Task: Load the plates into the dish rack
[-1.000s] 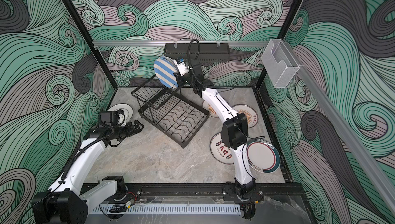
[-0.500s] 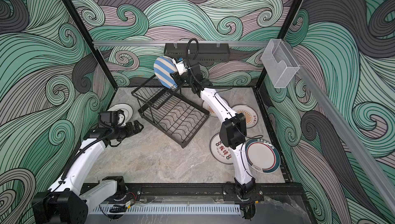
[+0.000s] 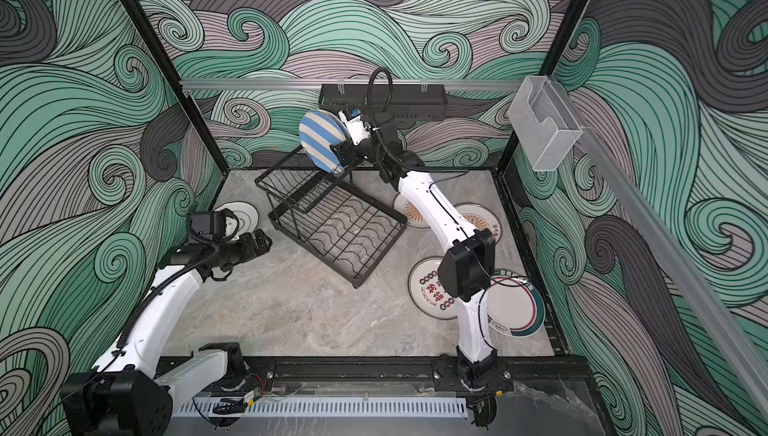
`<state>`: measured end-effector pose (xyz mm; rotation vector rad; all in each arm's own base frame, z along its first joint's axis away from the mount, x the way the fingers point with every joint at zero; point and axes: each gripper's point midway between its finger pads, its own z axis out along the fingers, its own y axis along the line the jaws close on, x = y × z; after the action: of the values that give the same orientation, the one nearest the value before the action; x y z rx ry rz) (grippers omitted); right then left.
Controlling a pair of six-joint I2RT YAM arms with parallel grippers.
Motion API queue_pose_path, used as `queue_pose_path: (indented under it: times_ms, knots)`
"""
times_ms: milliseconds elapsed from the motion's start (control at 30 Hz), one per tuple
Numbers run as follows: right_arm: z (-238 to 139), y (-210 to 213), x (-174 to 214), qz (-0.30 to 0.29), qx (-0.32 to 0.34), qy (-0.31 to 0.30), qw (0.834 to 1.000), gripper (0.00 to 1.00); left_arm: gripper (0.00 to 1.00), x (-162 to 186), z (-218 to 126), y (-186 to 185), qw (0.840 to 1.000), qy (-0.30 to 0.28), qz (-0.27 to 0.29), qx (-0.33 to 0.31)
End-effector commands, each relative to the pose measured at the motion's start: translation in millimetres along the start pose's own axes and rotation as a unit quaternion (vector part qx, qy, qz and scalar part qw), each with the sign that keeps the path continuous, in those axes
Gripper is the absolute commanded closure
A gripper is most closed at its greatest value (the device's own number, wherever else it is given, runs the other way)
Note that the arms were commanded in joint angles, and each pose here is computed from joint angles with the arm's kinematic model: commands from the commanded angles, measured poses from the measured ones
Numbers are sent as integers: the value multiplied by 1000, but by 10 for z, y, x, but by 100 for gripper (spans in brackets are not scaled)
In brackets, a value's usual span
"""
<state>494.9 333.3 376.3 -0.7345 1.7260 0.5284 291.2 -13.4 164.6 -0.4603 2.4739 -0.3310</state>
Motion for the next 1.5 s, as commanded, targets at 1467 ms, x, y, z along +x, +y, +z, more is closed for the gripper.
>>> queue_pose_path:
  times_ms: [1467]
  knots:
    - [-2424, 1520, 2520, 290, -140, 125, 938, 7, 2, -1201, 1356, 1112, 971, -13, -200, -131]
